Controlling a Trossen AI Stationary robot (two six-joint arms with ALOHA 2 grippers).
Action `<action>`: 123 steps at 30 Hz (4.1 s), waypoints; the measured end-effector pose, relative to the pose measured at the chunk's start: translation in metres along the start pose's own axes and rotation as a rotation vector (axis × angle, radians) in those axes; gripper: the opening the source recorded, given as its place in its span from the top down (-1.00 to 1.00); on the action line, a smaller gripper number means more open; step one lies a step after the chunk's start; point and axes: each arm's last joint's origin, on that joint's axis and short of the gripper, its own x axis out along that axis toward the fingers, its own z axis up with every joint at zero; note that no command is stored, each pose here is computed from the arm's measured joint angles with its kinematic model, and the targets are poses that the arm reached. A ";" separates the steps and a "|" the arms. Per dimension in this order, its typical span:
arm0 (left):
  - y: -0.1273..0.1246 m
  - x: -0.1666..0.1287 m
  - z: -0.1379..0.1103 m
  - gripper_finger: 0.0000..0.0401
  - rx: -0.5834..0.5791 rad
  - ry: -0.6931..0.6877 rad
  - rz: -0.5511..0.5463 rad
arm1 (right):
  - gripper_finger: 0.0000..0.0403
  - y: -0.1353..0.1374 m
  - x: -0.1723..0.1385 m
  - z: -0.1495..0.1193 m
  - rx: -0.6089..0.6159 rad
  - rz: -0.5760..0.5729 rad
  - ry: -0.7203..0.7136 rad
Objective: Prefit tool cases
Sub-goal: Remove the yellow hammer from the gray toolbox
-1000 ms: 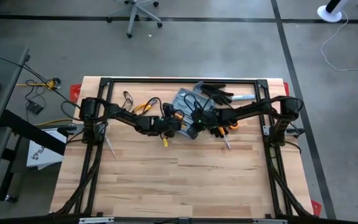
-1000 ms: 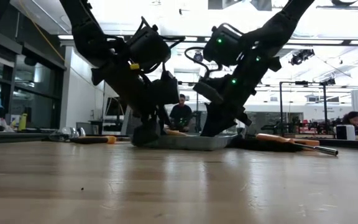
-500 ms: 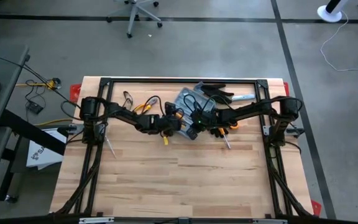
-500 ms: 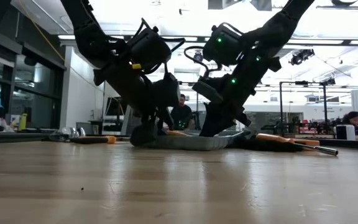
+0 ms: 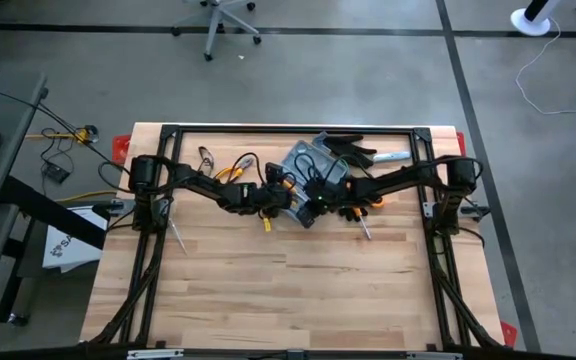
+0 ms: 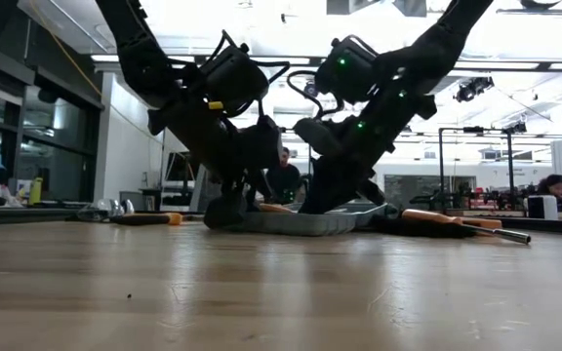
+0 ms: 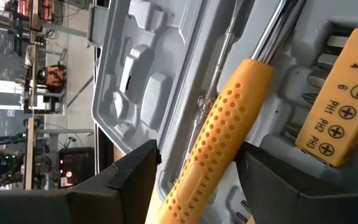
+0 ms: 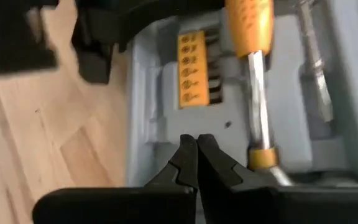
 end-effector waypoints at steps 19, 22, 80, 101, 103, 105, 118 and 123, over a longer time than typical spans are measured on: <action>0.000 0.000 0.000 -0.04 -0.028 -0.004 -0.002 | 1.00 -0.042 -0.015 0.045 0.059 0.043 -0.132; 0.000 0.000 0.000 -0.04 -0.028 -0.003 -0.002 | 1.00 -0.050 -0.006 0.049 0.079 0.080 -0.144; 0.047 -0.053 0.025 0.85 -0.265 0.068 -0.184 | 1.00 -0.040 -0.014 0.065 0.036 0.289 -0.094; 0.032 -0.123 -0.084 0.83 -0.982 0.660 -0.222 | 1.00 -0.017 -0.122 0.036 -0.003 -0.048 0.019; 0.027 -0.122 -0.088 0.72 -0.990 0.679 -0.219 | 1.00 -0.016 -0.121 0.035 0.009 -0.044 0.016; 0.025 -0.122 -0.091 0.60 -0.989 0.696 -0.229 | 1.00 -0.015 -0.121 0.034 0.016 -0.047 0.025; 0.019 -0.131 -0.085 0.45 -0.970 0.673 -0.277 | 1.00 -0.008 -0.121 0.025 -0.003 -0.075 0.054; 0.022 -0.145 -0.087 0.45 -0.974 0.664 -0.311 | 1.00 -0.008 -0.121 0.025 -0.002 -0.079 0.058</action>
